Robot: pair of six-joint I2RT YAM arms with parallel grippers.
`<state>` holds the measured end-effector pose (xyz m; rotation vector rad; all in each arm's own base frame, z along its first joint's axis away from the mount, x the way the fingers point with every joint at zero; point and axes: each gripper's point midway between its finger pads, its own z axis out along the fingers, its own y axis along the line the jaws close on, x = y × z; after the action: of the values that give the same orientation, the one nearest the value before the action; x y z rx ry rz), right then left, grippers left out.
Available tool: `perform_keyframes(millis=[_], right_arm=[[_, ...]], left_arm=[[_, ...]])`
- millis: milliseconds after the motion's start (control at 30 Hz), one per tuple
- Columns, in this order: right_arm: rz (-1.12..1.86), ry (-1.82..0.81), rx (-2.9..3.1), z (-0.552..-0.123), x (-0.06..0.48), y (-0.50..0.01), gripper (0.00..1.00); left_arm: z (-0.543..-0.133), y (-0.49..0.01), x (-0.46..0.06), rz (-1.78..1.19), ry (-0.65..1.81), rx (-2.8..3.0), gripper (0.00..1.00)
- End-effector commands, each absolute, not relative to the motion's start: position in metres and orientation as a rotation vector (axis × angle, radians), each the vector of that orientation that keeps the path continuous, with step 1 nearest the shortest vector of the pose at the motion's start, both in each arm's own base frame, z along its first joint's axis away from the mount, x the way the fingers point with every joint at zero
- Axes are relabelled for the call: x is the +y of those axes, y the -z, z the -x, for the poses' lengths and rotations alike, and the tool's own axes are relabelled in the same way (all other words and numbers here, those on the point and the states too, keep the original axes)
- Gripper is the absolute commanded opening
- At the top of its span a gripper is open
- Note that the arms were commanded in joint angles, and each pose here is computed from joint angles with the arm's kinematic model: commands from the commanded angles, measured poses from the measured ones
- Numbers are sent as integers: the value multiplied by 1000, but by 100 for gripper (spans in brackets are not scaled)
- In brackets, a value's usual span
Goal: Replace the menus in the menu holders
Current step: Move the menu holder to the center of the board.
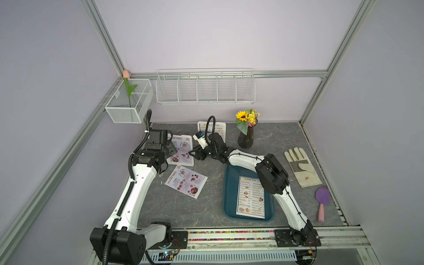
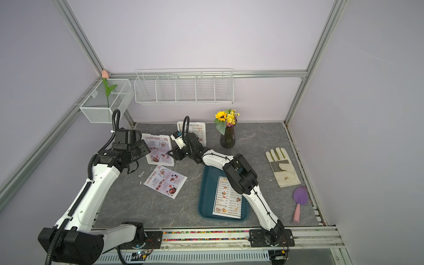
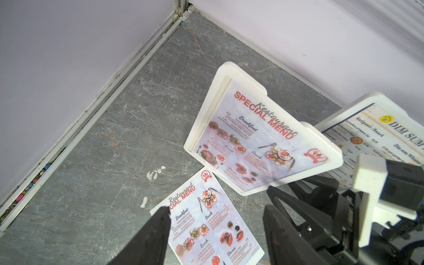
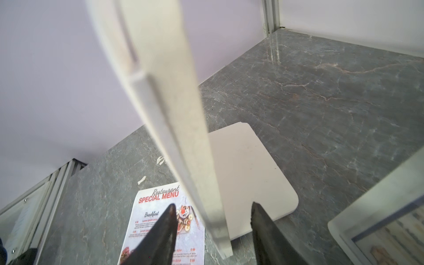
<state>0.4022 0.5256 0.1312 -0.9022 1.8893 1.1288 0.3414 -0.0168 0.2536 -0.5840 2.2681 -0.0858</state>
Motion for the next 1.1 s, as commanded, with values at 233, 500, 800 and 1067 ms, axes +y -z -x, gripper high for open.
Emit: perform_keyframes(millis=[233,500,800,1067], right_arm=[[946,-1214,1797,-386,530,-157,27],[968,-1186,1803,-376,518,-161,19],[963,-1139,1819,-372,497,-165,14],[990,-1013,1869,-343,452,-162,13]], left_arm=[[-335,-257,-10,595,65,2235,65],[-334,-259,-7,598,51,2227,64],[-335,-263,-9,587,64,2217,63],[-336,-274,-14,549,109,2191,63]])
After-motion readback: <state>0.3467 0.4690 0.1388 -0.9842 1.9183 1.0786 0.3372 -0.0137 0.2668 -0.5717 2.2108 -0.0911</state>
